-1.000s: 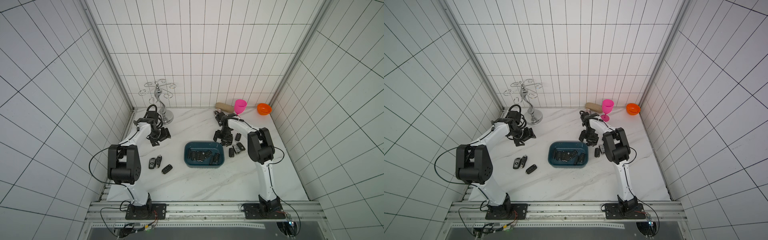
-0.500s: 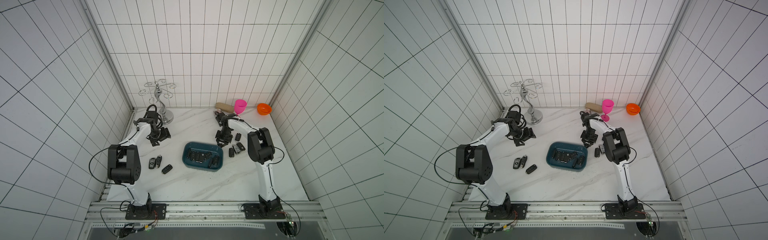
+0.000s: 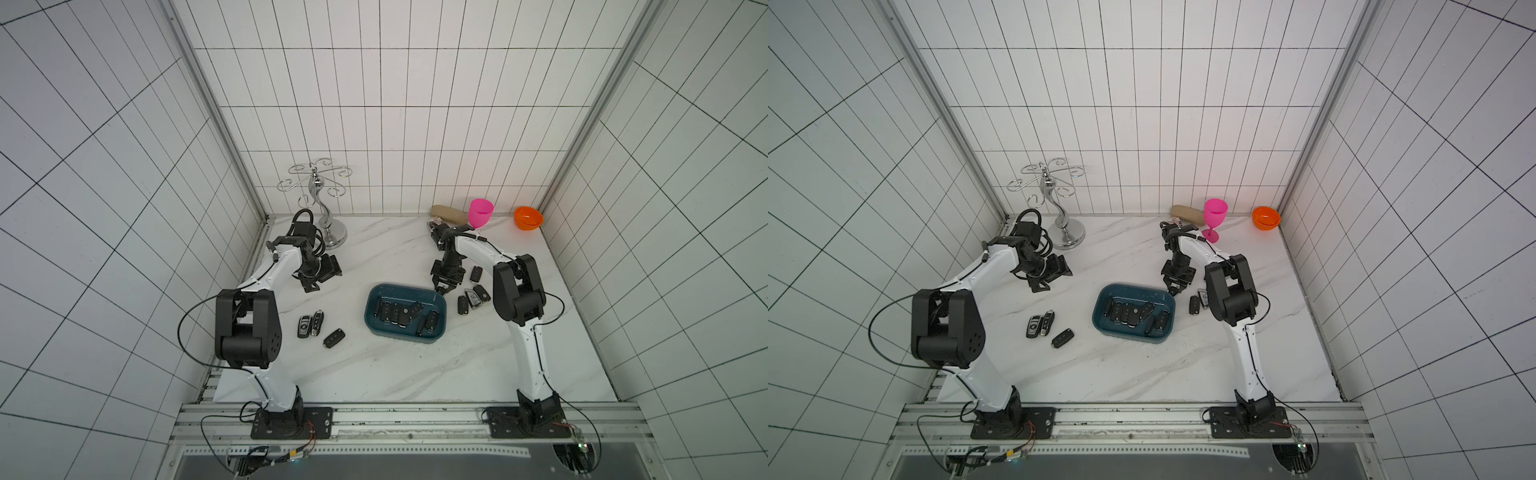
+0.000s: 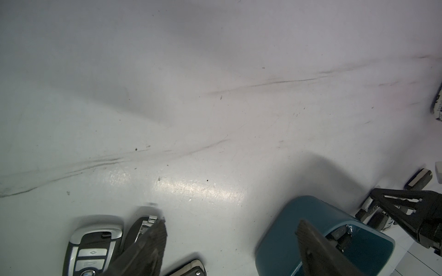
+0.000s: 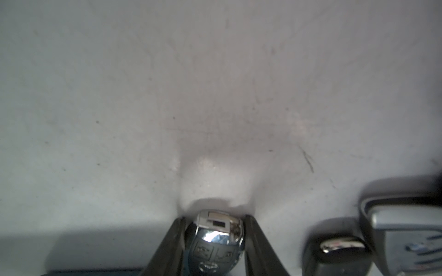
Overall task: Place the car key into the storage box
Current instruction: Pick up the car key from the center of the board, then place the car key in the storage box.
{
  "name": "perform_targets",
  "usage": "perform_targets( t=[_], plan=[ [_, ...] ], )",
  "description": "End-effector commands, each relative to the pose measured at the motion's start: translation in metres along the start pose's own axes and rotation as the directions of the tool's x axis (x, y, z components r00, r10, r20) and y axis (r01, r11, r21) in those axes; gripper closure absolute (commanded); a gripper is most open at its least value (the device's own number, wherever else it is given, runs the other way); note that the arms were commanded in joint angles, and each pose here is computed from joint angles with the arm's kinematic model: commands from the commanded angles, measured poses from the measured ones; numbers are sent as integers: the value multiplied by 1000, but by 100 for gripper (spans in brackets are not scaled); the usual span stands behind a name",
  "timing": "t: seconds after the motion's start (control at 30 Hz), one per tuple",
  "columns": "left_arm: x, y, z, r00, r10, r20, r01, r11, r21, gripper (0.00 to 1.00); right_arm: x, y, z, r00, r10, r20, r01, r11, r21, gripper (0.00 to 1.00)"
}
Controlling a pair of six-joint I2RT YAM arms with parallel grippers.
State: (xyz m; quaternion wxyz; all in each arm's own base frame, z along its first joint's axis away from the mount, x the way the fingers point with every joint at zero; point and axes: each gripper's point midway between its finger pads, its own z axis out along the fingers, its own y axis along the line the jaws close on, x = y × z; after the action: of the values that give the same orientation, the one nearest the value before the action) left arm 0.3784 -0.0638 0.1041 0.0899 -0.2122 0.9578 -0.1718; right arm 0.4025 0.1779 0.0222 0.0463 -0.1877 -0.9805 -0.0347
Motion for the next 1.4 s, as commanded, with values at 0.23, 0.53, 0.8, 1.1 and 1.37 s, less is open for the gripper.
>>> perform_targets(
  t=[0.23,0.53,0.8,1.1,1.37],
  plan=[
    [-3,1,5,1000,-11,2,11,1000,11,17,-70,-14,-30,989,39,145,-39,999,0,100],
    [-2,0,4,1000,-9,2,9,1000,17,17,-64,-11,-69,973,-16,229,10,1000,27,100],
    [-2,0,5,1000,-12,-1,12,1000,19,17,-23,10,-130,914,-145,378,142,989,37,100],
    [-1,0,8,1000,-13,-9,13,1000,17,17,63,27,-131,859,-341,381,347,936,55,100],
    [-2,3,8,1000,-13,-6,13,1000,6,17,128,69,-98,774,-537,334,549,833,68,100]
  ],
)
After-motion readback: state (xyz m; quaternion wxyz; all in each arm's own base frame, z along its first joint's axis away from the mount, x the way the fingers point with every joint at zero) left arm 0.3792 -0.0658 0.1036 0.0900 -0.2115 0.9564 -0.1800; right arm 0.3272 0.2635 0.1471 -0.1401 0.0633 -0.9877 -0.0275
